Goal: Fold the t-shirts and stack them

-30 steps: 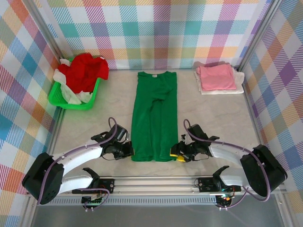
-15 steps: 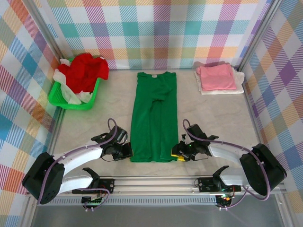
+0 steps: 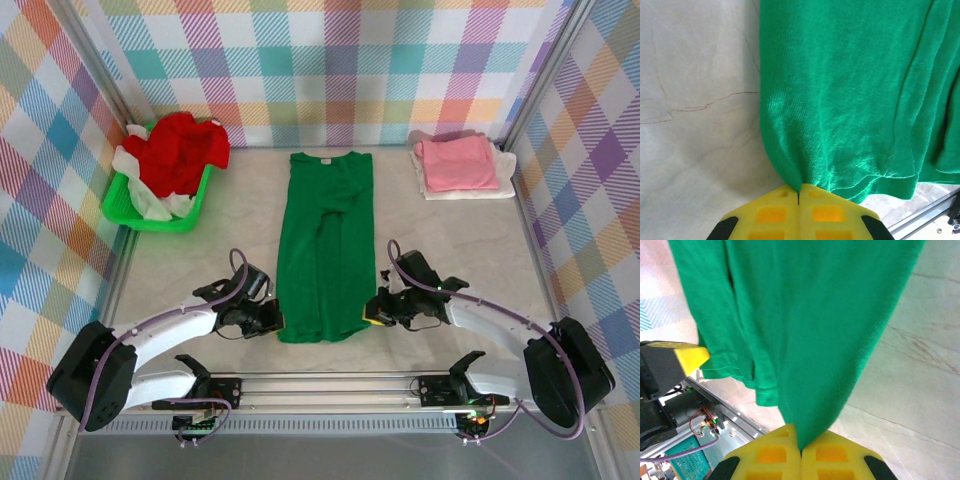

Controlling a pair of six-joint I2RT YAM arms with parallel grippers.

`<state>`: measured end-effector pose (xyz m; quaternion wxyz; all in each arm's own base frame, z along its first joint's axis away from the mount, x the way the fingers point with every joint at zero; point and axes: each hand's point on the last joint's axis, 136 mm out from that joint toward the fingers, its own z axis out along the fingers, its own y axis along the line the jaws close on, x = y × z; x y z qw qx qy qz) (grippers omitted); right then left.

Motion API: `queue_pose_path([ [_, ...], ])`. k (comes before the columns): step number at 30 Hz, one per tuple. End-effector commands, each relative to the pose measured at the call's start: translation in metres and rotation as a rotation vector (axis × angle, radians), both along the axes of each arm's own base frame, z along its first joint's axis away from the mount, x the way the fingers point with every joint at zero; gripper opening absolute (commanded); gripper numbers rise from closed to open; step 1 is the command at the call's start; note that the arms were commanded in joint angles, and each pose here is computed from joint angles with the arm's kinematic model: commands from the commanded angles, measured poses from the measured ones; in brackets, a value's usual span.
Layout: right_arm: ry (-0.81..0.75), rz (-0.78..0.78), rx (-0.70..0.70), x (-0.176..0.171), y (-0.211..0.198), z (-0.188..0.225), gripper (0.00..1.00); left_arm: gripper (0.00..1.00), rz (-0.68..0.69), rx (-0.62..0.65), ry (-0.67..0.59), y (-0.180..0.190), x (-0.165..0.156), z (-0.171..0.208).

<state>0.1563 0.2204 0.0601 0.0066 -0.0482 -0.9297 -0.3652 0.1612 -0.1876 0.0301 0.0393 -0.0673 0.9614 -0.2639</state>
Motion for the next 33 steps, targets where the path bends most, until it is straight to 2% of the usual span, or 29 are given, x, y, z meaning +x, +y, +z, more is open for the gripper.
queue_pose_path([
  [1, 0.111, 0.038, -0.060, -0.030, -0.012, -0.025, 0.00, 0.00, -0.038, -0.010, 0.067, 0.000, -0.020, -0.008],
  [6, 0.129, 0.057, -0.090, -0.048, -0.022, -0.029, 0.00, 0.00, -0.088, 0.032, 0.125, 0.009, -0.047, -0.012],
  [11, 0.053, 0.018, -0.097, -0.031, -0.020, -0.009, 0.00, 0.00, -0.090, 0.046, 0.002, 0.011, -0.029, 0.017],
  [14, 0.015, -0.013, -0.065, -0.011, -0.008, 0.008, 0.00, 0.00, -0.084, 0.023, -0.058, 0.000, -0.008, 0.035],
  [19, -0.026, -0.041, -0.107, 0.027, -0.004, 0.024, 0.00, 0.00, -0.045, -0.028, -0.123, -0.015, 0.037, 0.054],
  [26, -0.109, -0.062, -0.106, 0.093, -0.011, 0.042, 0.00, 0.00, 0.040, -0.040, -0.215, -0.012, 0.117, 0.079],
  [29, -0.139, -0.063, -0.115, 0.119, -0.014, 0.049, 0.00, 0.00, 0.039, -0.054, -0.259, -0.012, 0.141, 0.093],
  [33, -0.168, -0.077, -0.117, 0.151, -0.016, 0.053, 0.00, 0.00, 0.035, -0.007, -0.303, -0.003, 0.174, 0.106],
])
